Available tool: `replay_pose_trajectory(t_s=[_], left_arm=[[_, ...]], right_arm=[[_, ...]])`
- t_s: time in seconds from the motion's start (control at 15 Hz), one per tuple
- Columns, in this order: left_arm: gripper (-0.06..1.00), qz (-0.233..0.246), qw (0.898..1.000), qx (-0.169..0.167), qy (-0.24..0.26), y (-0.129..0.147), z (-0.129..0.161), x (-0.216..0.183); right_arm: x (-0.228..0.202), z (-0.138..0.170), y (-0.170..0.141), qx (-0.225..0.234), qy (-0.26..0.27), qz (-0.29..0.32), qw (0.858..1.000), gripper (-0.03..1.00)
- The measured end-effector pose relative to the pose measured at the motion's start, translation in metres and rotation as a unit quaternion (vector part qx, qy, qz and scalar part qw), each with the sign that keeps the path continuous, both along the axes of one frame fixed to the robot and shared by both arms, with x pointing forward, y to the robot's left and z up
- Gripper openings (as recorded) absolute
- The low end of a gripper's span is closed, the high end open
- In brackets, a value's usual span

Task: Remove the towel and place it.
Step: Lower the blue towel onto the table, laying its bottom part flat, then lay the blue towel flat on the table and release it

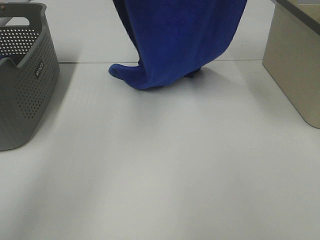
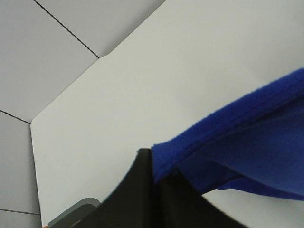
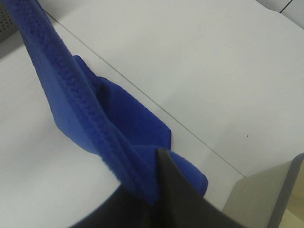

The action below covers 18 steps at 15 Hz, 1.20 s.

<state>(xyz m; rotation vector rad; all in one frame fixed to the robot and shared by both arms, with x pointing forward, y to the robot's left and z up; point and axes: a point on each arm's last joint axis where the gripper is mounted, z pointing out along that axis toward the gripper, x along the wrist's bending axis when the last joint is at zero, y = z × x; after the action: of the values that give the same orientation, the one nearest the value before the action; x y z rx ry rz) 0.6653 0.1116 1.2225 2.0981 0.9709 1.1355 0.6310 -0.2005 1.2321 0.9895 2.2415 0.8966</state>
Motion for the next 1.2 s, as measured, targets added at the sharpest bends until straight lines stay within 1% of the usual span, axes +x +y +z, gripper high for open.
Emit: replay_pose_trajectory(t_s=[0.2,0.33,0.47,0.53,0.67,0.8,0.87,0.93,1.0,1.07,1.2], left_arm=[[0.00,-0.003,1.000,-0.023,-0.003,0.003,0.013,-0.010],[0.00,0.003,0.999,-0.032,0.017,0.004,0.012,-0.014],[0.00,0.014,0.998,-0.031,0.052,0.010,0.009,-0.025],[0.00,0.022,0.996,-0.032,0.081,0.016,0.007,-0.039],[0.00,0.031,0.993,-0.043,0.107,0.028,0.012,-0.067],[0.00,0.047,0.988,-0.062,0.130,0.042,0.013,-0.098],[0.00,0.051,0.987,-0.069,0.135,0.046,0.014,-0.107],[0.00,0.056,0.984,-0.091,0.145,0.055,0.015,-0.129],[0.00,0.054,0.981,-0.105,0.156,0.059,0.014,-0.142],[0.00,0.052,0.979,-0.110,0.163,0.060,0.011,-0.148],[0.00,0.051,0.972,-0.119,0.195,0.064,-0.005,-0.163]], right_arm=[[-0.006,0.006,-0.001,0.020,0.004,-0.014,1.000,0.02],[-0.008,0.008,0.000,0.036,0.010,-0.018,0.999,0.02],[-0.015,0.004,0.002,0.053,0.030,-0.012,0.998,0.02],[-0.021,-0.002,0.004,0.065,0.052,-0.004,0.997,0.02],[-0.033,-0.006,0.005,0.070,0.071,0.000,0.995,0.02],[-0.047,-0.005,0.004,0.075,0.079,0.004,0.994,0.02],[-0.051,-0.005,0.004,0.078,0.082,0.007,0.994,0.02],[-0.061,-0.009,0.005,0.084,0.095,0.011,0.992,0.02],[-0.066,-0.012,0.005,0.086,0.104,0.012,0.991,0.02],[-0.070,-0.014,0.004,0.086,0.110,0.011,0.990,0.02],[-0.081,-0.023,0.002,0.090,0.133,0.006,0.987,0.02]])
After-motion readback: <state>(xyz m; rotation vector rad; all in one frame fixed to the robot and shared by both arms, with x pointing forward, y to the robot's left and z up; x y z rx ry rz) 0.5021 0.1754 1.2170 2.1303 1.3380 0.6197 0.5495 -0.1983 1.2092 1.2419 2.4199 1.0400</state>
